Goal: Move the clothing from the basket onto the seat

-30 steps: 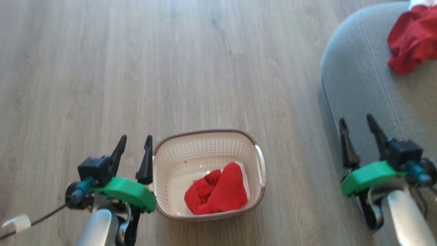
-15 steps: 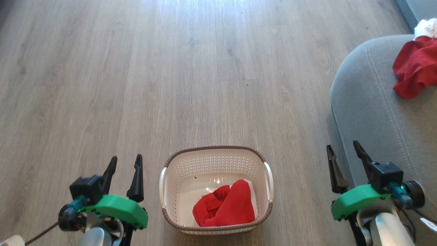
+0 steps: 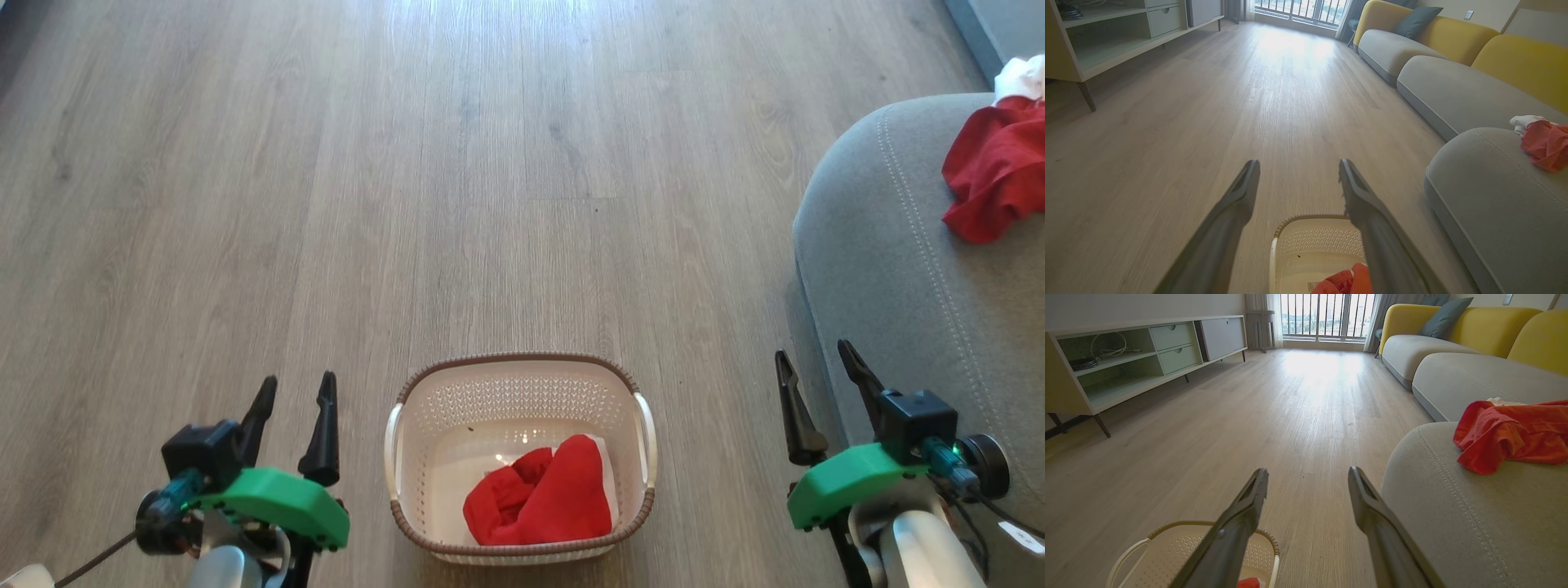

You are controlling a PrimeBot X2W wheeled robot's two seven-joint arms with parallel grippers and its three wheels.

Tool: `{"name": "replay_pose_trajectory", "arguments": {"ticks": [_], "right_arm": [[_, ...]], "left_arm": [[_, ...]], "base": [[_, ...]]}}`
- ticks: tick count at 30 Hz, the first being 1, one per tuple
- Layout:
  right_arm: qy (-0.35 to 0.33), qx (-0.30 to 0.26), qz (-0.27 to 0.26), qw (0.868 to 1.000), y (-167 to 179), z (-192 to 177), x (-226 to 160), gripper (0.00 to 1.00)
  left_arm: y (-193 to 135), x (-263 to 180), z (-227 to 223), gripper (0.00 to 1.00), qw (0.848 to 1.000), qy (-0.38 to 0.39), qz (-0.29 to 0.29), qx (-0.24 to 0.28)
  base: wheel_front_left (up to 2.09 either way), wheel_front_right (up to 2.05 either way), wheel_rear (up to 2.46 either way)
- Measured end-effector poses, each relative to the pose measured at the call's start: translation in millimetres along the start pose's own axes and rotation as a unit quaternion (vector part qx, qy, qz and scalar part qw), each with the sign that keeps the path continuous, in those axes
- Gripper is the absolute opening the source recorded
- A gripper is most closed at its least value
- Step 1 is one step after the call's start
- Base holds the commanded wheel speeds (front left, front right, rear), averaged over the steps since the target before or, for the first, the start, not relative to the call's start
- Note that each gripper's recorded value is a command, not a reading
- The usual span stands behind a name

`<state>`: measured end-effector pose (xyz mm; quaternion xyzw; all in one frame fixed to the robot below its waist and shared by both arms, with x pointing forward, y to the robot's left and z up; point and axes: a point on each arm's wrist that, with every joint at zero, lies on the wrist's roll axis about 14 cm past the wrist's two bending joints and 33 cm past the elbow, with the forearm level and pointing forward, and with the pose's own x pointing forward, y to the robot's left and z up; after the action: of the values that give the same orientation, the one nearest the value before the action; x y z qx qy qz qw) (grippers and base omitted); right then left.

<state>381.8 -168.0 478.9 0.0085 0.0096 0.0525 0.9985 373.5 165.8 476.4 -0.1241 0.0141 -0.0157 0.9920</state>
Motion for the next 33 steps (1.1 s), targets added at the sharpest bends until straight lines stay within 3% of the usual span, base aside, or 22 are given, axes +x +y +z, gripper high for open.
{"name": "replay_pose_trajectory", "arguments": {"ticks": [33], "right_arm": [[0.011,0.005,-0.013,1.0,-8.1,-7.6,-4.4,1.0]], "left_arm": [[-10.2,5.4,-8.2,1.0,1.0,0.012,-0.014,-0.005]], "base": [[0.0,0.0,0.0]]}}
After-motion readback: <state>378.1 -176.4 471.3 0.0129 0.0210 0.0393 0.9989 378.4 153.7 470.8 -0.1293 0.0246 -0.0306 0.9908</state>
